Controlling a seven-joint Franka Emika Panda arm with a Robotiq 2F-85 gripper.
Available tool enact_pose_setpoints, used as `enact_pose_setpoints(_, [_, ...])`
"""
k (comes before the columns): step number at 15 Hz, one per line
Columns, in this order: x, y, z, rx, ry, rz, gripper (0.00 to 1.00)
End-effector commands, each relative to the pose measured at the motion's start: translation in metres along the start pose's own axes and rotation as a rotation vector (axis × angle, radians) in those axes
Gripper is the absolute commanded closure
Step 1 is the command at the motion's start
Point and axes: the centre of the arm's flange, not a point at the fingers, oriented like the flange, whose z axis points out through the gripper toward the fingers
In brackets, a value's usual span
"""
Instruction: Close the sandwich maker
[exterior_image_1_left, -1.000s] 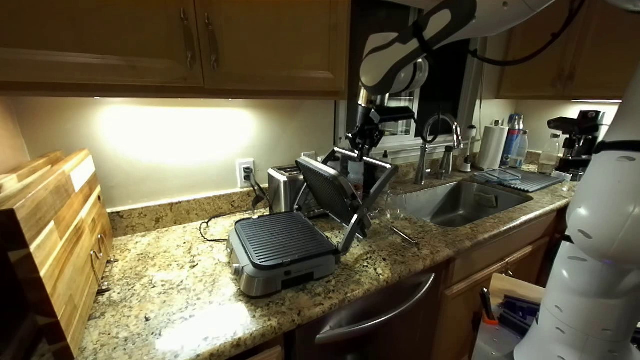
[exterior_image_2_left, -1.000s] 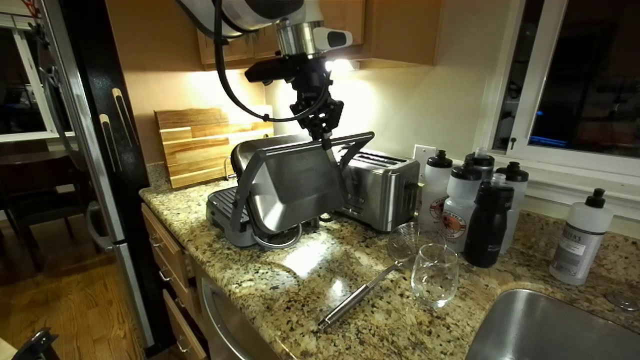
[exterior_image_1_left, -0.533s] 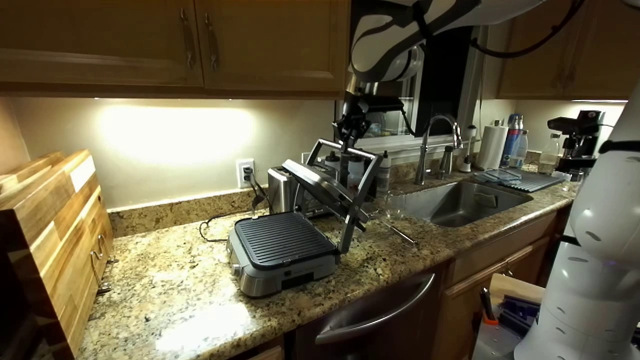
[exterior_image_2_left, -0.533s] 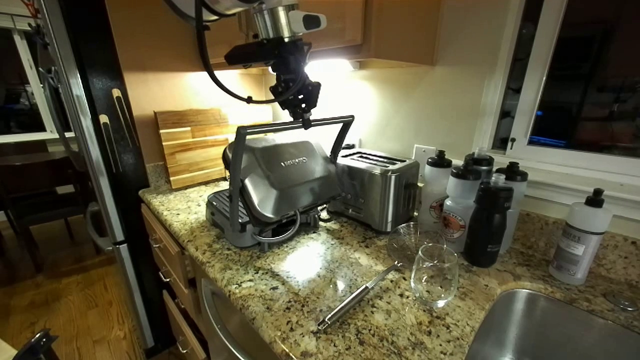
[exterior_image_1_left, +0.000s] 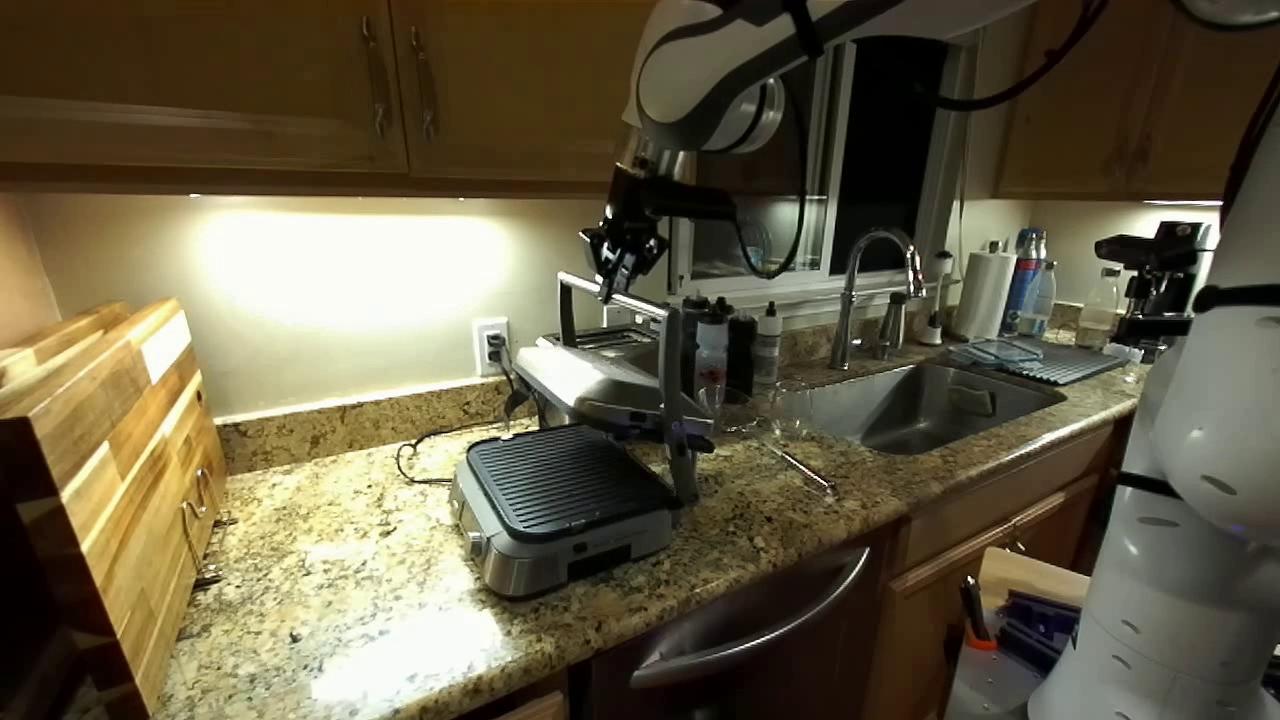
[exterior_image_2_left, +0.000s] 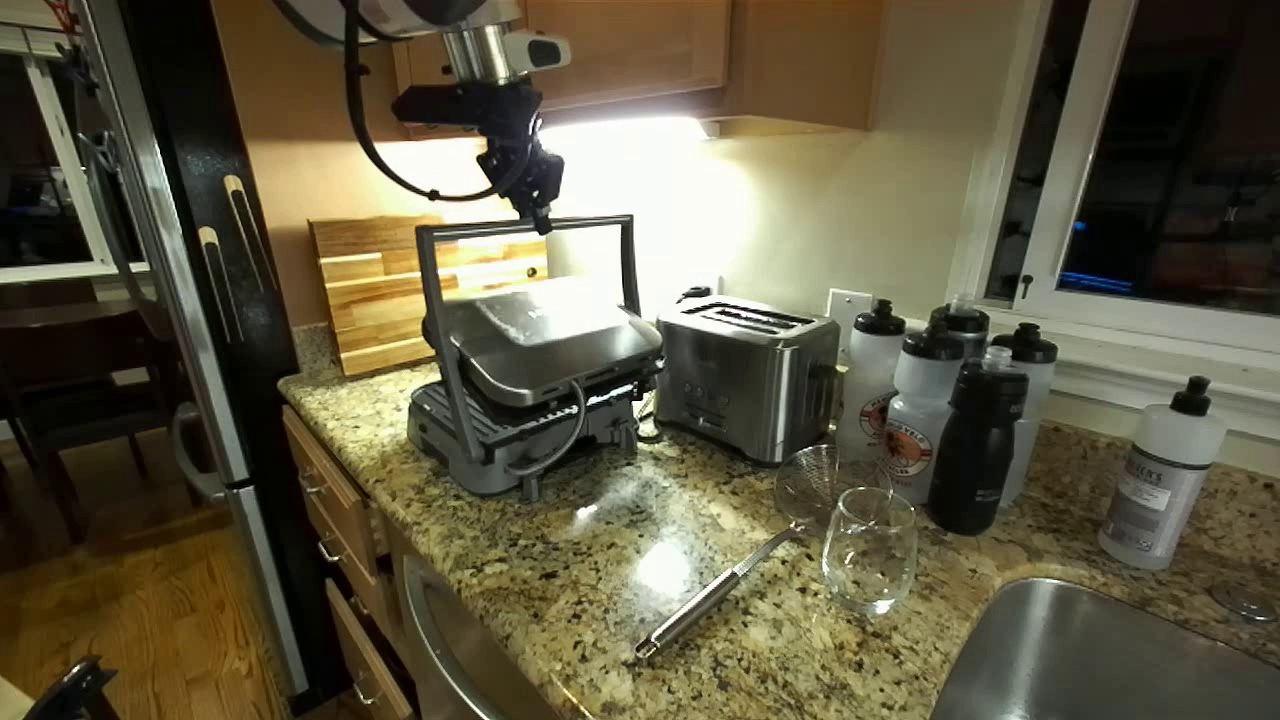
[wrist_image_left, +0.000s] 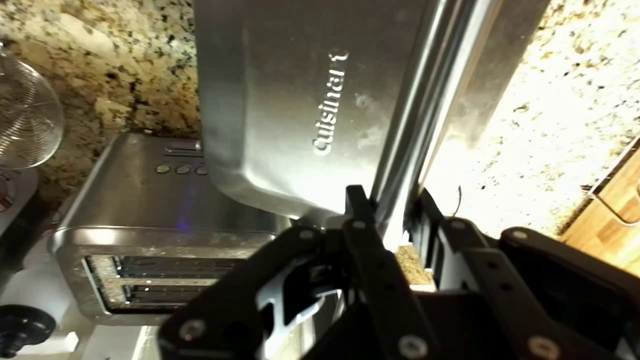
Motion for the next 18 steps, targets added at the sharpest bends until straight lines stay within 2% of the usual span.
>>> enact_pose_setpoints(1, [-0.011,-0.055,0.042,0.056,-0.071,-0.129,0.92])
enact_pose_setpoints(8, [-0.023,-0.113,0.104,0.099,-0.174,-0.191,0.92])
enact_pose_setpoints(13, [-0.03,-0.126,0.133,0.105,-0.241,-0.257,0.92])
enact_pose_setpoints(18, [-0.031,-0.129,0.142,0.113,-0.264,-0.277,0.92])
